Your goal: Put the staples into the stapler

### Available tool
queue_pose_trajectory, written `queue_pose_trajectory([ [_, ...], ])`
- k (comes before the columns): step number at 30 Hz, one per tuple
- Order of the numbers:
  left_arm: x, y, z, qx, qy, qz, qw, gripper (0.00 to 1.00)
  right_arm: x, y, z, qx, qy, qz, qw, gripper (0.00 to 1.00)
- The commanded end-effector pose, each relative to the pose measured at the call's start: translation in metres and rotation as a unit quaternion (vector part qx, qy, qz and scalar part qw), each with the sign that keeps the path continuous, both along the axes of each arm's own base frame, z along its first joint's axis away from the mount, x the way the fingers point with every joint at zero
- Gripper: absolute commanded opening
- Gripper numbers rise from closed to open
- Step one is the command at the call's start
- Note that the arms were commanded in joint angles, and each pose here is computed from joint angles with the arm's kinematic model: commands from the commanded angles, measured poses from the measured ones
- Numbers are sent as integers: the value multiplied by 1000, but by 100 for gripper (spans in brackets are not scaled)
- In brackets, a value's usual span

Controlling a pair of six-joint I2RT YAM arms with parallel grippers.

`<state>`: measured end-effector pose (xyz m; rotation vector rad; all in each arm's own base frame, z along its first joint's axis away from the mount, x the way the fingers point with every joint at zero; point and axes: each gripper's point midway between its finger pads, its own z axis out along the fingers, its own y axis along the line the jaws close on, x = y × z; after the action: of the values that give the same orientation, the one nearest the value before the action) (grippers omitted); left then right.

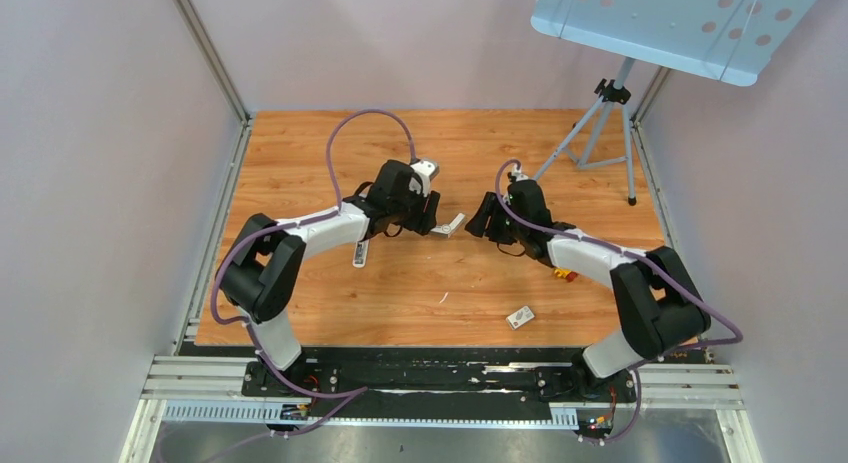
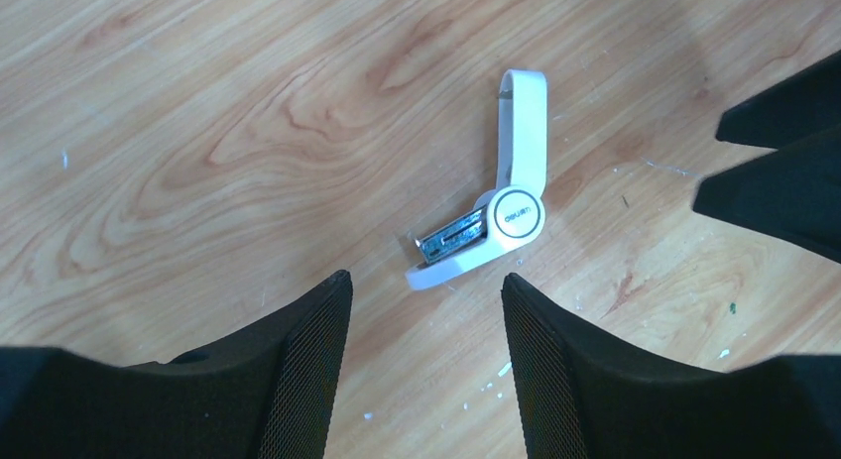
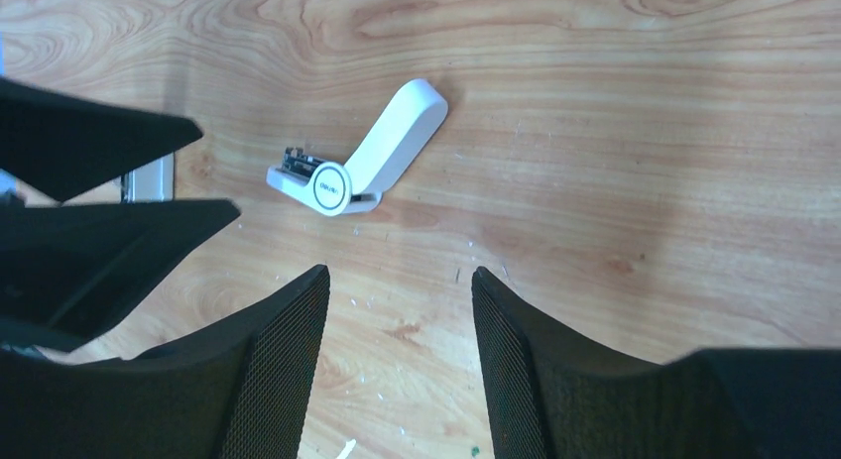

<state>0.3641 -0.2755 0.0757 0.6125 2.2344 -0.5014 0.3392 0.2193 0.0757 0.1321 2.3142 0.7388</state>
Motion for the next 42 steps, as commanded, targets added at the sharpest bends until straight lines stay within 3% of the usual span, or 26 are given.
queue_pose_trajectory([
  [1, 11, -25, 7, -13, -41, -75, 996, 60, -14, -15, 3, -3, -2, 8, 1000, 58],
  [9, 1, -39, -24, -14, 12, -126, 992, 59, -18, -34, 19, 3, -21, -13, 1000, 58],
  [15, -8, -39, -26, -23, 27, -127, 991, 48, -18, -41, 27, -3, -33, -22, 999, 58],
  [28, -16, -36, -24, -6, -25, -91, 996, 37, -21, -44, 18, 0, -20, -25, 999, 58],
  [34, -18, -34, -20, 22, -46, -75, 996, 26, -22, -46, 22, 2, -23, -25, 999, 58],
  [42, -27, -13, -12, 113, -89, 11, 990, 15, -29, -53, 23, 0, -24, -31, 999, 58],
])
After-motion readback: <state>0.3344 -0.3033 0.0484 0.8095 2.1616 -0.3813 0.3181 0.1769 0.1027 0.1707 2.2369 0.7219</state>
